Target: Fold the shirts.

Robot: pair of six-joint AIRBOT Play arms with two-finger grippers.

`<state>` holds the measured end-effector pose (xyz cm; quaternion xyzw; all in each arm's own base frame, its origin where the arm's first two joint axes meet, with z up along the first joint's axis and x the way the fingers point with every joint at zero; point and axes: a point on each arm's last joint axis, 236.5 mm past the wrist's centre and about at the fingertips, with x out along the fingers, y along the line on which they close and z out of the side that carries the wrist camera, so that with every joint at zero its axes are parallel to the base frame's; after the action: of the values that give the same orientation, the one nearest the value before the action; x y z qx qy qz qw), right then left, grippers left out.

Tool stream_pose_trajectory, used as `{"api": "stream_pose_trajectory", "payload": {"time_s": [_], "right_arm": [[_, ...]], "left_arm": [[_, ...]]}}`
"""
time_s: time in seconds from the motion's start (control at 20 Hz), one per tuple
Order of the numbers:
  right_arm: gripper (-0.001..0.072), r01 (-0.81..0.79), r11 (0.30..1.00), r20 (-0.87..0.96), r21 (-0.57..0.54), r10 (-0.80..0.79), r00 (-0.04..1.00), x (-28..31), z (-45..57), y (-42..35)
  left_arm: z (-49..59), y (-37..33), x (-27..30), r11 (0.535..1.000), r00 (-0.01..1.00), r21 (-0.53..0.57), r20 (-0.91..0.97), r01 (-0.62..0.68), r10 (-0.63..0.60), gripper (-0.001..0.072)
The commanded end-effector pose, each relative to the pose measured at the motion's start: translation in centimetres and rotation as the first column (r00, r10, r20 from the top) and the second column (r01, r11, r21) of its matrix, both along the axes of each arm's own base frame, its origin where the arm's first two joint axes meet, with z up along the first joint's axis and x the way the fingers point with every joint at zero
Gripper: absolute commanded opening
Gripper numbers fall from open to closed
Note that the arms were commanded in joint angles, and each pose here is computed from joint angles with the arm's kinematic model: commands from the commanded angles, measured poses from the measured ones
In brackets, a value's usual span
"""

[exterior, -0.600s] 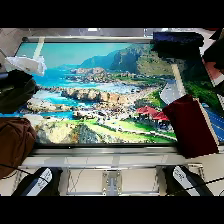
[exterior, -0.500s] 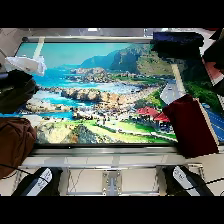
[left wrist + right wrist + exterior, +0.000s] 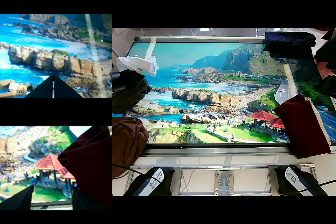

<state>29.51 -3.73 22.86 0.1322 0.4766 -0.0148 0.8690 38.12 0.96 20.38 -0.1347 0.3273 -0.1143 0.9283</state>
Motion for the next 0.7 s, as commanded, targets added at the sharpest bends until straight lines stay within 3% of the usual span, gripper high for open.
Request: {"api": "stream_pose_trajectory", "payload": {"time_s": [0.0,0.3,0.4,0.45,0.5,0.55,0.65], "right_arm": [[0.0522,-0.045,0.999,0.000,0.000,0.045,0.999,0.2,0.0,1.3],[0.0522,-0.087,0.996,0.003,-0.002,0.087,0.996,0.3,0.0,2.6],[0.0522,-0.086,0.996,0.003,-0.003,0.086,0.996,0.3,0.0,2.5],[0.0522,-0.085,0.996,0.003,-0.003,0.085,0.996,0.3,0.0,2.5],[0.0522,-0.086,0.996,0.002,-0.003,0.086,0.996,0.3,0.0,2.5],[0.0522,-0.085,0.996,0.002,-0.004,0.085,0.996,0.3,0.0,2.5],[0.0521,-0.084,0.996,0.006,-0.004,0.084,0.996,0.4,0.0,2.5]], "left_arm": [[0.0,0.1,0.0,1.000,1.000,0.000,0.000,-0.001,0.001,0.0015],[0.7,1.8,2.3,0.997,0.995,-0.001,0.071,-0.073,0.073,0.0022],[1.6,5.5,4.1,0.977,0.971,0.093,0.166,-0.191,0.174,0.0026],[2.1,7.9,4.9,0.954,0.946,0.111,0.206,-0.278,0.252,0.0149],[2.2,10.7,5.6,0.919,0.908,0.103,0.230,-0.381,0.350,0.0488],[1.4,13.4,5.8,0.880,0.869,0.083,0.221,-0.468,0.442,0.0559],[-2.4,18.7,5.7,0.806,0.805,0.065,0.135,-0.589,0.577,0.0562]]}}
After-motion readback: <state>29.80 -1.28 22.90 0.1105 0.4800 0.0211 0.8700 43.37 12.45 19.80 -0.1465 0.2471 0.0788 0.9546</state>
